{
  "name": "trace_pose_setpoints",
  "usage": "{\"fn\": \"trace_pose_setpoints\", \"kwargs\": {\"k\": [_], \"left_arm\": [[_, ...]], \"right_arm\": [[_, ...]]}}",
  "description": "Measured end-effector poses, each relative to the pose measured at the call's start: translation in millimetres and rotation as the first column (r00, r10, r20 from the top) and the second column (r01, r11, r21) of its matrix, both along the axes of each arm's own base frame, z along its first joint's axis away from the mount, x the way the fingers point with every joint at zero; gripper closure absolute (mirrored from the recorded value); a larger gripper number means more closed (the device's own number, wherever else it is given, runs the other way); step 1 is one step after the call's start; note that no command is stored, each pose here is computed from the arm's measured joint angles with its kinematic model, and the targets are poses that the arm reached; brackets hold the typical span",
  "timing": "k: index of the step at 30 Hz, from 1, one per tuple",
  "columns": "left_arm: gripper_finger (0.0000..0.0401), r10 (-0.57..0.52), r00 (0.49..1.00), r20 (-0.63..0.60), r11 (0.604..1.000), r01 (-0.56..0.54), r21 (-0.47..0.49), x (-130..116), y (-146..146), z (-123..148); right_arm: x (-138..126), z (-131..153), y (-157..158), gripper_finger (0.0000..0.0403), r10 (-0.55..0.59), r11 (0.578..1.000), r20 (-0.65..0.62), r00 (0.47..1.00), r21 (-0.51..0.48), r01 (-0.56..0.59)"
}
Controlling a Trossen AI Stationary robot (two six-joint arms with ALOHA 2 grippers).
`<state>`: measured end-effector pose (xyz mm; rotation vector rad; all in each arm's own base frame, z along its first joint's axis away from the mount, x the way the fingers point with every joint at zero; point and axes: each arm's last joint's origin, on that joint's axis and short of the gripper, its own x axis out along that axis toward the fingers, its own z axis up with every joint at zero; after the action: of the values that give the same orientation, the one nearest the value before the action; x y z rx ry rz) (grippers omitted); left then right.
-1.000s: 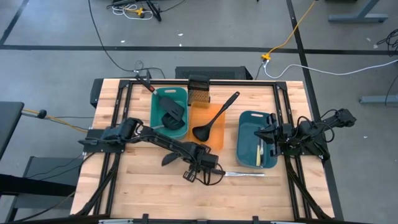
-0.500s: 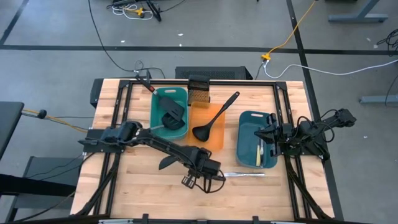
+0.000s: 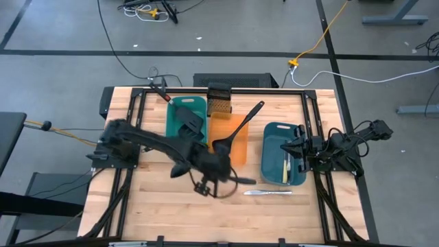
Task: Pick & Place Kitchen Items
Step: Put the black serving spoon into the orange bin
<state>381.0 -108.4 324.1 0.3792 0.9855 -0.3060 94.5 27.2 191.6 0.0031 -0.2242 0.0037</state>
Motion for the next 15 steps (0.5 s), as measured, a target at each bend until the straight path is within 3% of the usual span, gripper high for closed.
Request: {"fn": "trace_pose_setpoints", "kwargs": {"k": [4, 8, 15], "left_arm": [[0.0367, 0.037, 0.988, 0.152, 0.996, -0.024, -0.088, -27, 30, 33], [0.0367, 0.124, 0.941, 0.314, 0.978, -0.062, -0.199, -64, 63, 49], [0.0367, 0.324, 0.822, 0.468, 0.924, -0.168, -0.344, -139, 100, 39]], "right_arm": [[0, 0, 0, 0.0378, 0.001, 1.0, 0.0, 1.0, 0.0, -0.001], [0, 0, 0, 0.0378, 0.001, 1.0, 0.0, 1.0, 0.0, -0.001], [0, 0, 0, 0.0378, -0.001, 1.0, 0.0, 1.0, 0.0, 0.001]]}}
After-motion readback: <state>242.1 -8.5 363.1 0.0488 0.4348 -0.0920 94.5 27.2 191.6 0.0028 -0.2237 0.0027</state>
